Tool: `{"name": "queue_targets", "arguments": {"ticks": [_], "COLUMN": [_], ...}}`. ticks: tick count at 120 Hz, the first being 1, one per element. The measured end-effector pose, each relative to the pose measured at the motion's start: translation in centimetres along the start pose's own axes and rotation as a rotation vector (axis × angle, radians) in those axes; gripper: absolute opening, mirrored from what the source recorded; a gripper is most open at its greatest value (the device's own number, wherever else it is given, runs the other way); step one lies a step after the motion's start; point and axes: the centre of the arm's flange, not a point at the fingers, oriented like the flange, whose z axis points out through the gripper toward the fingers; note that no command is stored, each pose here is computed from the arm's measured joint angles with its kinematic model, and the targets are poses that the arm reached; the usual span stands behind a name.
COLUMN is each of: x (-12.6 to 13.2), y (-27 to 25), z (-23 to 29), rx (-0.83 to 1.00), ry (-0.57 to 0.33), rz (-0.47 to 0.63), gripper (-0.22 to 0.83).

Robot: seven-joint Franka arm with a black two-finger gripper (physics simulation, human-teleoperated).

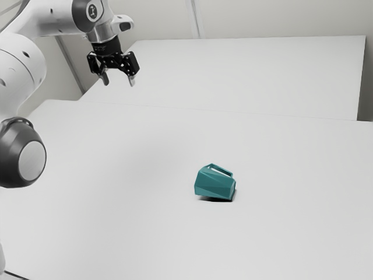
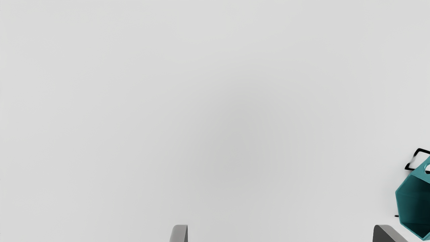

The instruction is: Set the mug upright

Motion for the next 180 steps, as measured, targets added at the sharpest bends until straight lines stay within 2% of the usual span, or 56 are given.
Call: {"name": "queue_targets", "arguments": {"ticks": [25,35,44,61,78,91,122,137,150,180], "x": [-0.4,-1.3,-3.1,-8.3,-12.5,-14.2,-14.3,-13.9,-12.6,-9.8], "y": [-1.0,-1.1,0.4,2.0,3.0,3.7,6.9,10.5,12.3,13.1], "z": [-0.5,-0.8,0.4,3.7,9.4,13.8,21.8,23.9,25.5,25.9], "rx": [0.017,0.000,-0.044,-0.171,-0.393,-0.557,-0.820,-0.875,-0.892,-0.907], "ry": [0.004,-0.001,-0.039,-0.097,-0.181,-0.226,-0.251,-0.246,-0.218,-0.108], "rz": [-0.008,-0.003,0.030,0.052,-0.003,-0.061,-0.139,-0.095,-0.064,0.003], "gripper": [0.62,0.62,0.61,0.61,0.61,0.62,0.62,0.61,0.61,0.61]}}
